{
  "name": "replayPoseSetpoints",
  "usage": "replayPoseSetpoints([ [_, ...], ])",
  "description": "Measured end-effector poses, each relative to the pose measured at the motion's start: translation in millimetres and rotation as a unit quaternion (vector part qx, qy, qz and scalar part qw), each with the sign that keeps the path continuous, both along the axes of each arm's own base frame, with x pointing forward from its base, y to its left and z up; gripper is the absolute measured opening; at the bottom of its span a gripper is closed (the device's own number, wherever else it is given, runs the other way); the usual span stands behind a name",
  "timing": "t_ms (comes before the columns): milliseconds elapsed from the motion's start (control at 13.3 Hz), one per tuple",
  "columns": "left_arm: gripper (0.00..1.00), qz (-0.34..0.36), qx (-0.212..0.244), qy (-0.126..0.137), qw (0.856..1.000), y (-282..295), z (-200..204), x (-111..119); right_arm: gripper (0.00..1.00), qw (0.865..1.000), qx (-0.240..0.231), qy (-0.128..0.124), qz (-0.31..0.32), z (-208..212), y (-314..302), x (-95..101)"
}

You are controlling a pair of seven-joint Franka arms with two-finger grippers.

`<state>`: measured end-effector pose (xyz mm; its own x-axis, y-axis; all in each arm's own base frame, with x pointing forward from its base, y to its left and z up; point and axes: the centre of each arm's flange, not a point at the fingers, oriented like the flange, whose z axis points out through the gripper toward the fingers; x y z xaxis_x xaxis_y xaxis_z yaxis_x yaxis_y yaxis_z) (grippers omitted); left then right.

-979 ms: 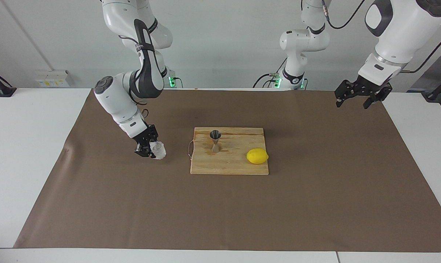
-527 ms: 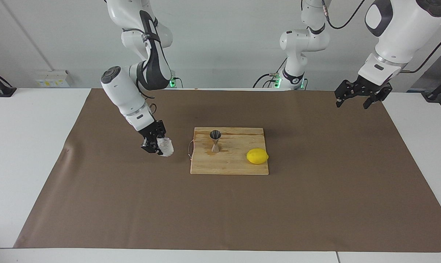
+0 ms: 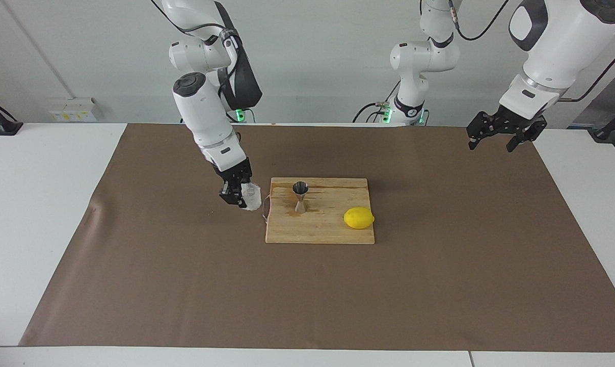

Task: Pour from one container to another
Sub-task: 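Lift the white cup and carry it above the metal cup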

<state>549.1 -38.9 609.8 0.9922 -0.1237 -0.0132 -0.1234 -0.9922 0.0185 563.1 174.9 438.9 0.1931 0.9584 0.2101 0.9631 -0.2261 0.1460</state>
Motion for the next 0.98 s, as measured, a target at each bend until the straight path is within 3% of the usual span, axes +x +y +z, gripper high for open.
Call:
replayPoseSetpoints([
  [678,1.0,0.0,0.0,0.0,1.0,0,0,0,0.48,0.995,-0.095,-0.005,0.0,4,93,-7.0],
  [979,1.0,0.0,0.0,0.0,1.0,0,0,0,0.48,0.989,-0.148,-0.019,0.021,2,125,-15.8],
])
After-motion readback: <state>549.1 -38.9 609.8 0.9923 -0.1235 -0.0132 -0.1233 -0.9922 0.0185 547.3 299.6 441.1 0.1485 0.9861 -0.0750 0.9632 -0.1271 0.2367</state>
